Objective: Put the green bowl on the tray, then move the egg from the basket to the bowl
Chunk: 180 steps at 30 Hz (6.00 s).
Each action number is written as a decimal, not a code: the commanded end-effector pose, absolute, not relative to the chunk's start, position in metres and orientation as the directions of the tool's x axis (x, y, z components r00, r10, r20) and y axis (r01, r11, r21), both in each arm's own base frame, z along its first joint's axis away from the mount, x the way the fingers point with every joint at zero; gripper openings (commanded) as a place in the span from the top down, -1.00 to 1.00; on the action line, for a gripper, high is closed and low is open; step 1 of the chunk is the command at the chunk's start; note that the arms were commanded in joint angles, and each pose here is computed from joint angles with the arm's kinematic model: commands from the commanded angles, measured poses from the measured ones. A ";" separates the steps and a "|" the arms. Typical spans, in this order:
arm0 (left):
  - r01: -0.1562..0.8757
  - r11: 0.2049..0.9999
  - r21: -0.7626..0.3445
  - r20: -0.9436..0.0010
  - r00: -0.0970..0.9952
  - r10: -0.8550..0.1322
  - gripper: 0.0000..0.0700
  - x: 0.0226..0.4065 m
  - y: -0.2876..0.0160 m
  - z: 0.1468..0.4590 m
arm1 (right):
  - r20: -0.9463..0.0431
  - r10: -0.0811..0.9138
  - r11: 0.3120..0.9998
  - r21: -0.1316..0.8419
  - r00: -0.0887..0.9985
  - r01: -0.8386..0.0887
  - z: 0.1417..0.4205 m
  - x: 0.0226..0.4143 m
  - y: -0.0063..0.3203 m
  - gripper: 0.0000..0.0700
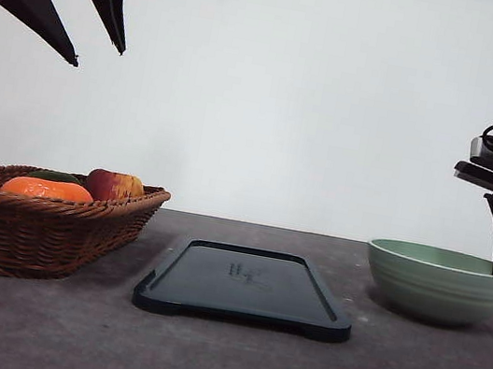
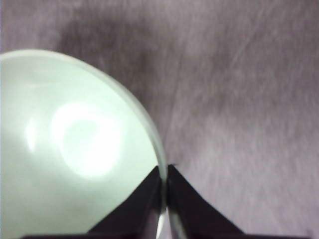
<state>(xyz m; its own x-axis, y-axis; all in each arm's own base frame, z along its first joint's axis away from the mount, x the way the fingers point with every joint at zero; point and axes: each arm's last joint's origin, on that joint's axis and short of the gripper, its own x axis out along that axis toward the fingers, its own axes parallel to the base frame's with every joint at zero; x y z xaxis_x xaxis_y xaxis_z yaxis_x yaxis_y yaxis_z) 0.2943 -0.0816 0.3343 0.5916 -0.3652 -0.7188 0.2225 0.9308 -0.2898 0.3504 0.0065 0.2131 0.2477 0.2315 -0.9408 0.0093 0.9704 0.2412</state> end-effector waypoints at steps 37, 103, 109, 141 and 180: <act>0.149 0.974 -0.169 -0.709 0.669 -0.225 0.01 0.300 -0.079 0.341 | -0.916 0.327 0.886 0.211 0.233 -0.414 0.240 0.389 0.181 1.00; 0.121 0.981 -0.152 -0.774 0.602 -0.195 -0.22 0.310 -0.087 0.320 | -0.611 0.413 0.882 0.084 0.675 -0.464 0.252 0.190 0.061 0.26; 0.076 0.990 -0.118 -0.842 0.521 -0.140 -0.22 0.326 -0.093 0.290 | -0.610 0.414 0.882 0.084 0.676 -0.464 0.252 0.190 0.061 0.26; 0.024 0.998 -0.062 -0.928 0.367 -0.067 -0.22 0.371 -0.103 0.200 | -0.610 0.413 0.882 0.083 0.677 -0.464 0.252 0.190 0.061 0.26; 0.015 0.999 -0.029 -0.926 0.376 -0.032 0.24 0.364 -0.100 0.213 | -0.610 0.413 0.882 0.082 0.677 -0.464 0.252 0.190 0.061 0.26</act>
<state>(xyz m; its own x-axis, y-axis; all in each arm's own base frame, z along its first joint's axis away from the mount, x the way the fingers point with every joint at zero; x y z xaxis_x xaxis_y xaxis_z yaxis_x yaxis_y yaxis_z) 0.3622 -0.0995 0.2024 0.3380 -0.0331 -0.9405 0.0153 0.9994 -0.0296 0.1886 0.0605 0.2510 0.6735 0.4092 -0.6156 -0.4545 0.8860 0.0917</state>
